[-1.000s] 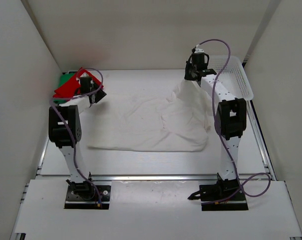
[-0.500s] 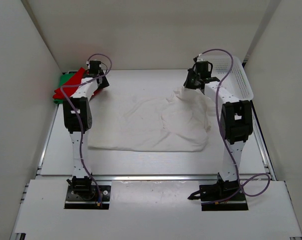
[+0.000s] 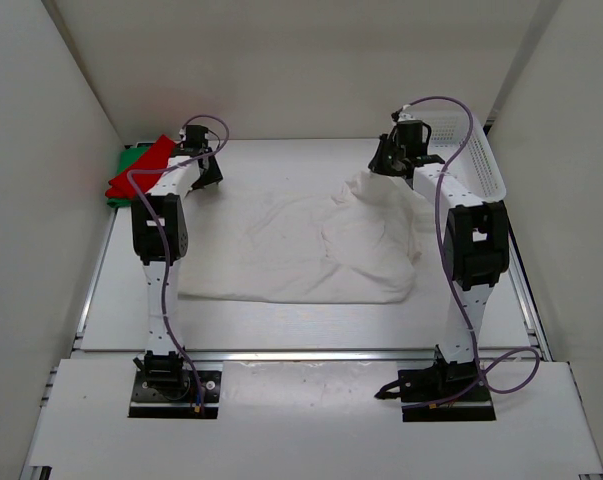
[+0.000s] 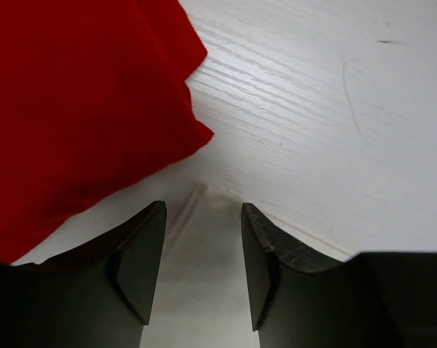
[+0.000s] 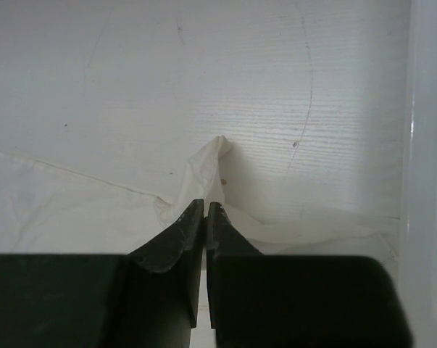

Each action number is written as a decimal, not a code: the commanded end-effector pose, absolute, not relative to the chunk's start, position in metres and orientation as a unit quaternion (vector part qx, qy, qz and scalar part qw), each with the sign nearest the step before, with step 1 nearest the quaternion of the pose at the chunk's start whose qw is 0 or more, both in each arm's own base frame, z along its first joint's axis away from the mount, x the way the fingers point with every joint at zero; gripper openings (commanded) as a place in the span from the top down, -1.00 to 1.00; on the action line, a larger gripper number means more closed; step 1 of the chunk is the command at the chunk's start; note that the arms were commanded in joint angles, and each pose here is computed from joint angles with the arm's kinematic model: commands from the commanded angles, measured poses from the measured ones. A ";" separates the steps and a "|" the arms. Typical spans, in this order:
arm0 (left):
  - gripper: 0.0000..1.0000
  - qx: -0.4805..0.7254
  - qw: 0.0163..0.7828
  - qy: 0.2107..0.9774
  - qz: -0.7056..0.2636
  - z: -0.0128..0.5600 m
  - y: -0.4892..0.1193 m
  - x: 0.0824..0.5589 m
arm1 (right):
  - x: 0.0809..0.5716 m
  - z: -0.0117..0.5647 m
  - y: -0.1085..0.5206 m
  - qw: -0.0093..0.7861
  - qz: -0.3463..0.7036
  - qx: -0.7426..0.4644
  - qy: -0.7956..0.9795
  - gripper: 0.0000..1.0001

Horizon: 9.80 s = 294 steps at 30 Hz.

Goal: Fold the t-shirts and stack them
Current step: Grap the side of the flattened tshirt furthest away from the robot with both arms, then fold the other side of the tshirt into a rectangle

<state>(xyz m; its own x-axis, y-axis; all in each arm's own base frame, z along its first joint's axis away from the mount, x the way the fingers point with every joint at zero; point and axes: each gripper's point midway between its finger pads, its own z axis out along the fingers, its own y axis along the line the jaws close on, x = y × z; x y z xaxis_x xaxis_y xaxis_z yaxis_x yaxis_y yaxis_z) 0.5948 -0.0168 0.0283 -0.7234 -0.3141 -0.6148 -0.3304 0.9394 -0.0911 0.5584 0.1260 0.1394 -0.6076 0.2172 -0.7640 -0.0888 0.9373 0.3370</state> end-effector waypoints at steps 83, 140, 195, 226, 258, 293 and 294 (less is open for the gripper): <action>1.00 -0.212 0.406 0.876 -0.149 0.129 -0.002 0.476 | 0.368 0.154 0.077 0.473 0.236 0.146 0.836 1.00; 0.29 -0.216 0.431 0.829 -0.282 0.096 -0.105 0.345 | 0.336 0.127 0.138 0.443 0.233 0.054 0.864 0.79; 0.48 -0.387 0.398 0.809 -0.194 0.032 -0.009 0.300 | 0.262 0.078 0.198 0.388 0.276 -0.045 0.878 0.39; 0.10 -0.387 0.495 0.747 -0.216 0.111 0.001 0.329 | 0.336 0.142 0.104 0.495 0.273 0.140 0.813 0.94; 0.14 -0.354 0.343 0.814 -0.307 0.014 -0.079 0.406 | 0.399 0.075 0.018 0.461 0.190 0.237 0.834 1.00; 0.09 -0.170 0.331 0.823 -0.428 0.072 -0.221 0.308 | 0.267 0.014 0.072 0.378 0.242 0.281 0.848 1.00; 0.09 -0.173 0.330 0.824 -0.427 0.069 -0.219 0.304 | 0.265 0.011 0.069 0.376 0.236 0.283 0.850 1.00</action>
<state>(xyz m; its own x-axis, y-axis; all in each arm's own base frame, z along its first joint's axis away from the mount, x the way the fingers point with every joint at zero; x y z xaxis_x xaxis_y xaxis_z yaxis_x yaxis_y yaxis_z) 0.3097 -0.2162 0.0539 -0.7329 -0.5691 -0.3727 -0.0603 0.6001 -0.7977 0.2751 0.0745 0.0214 -0.5585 0.6405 -0.5272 0.2650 0.7400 0.6182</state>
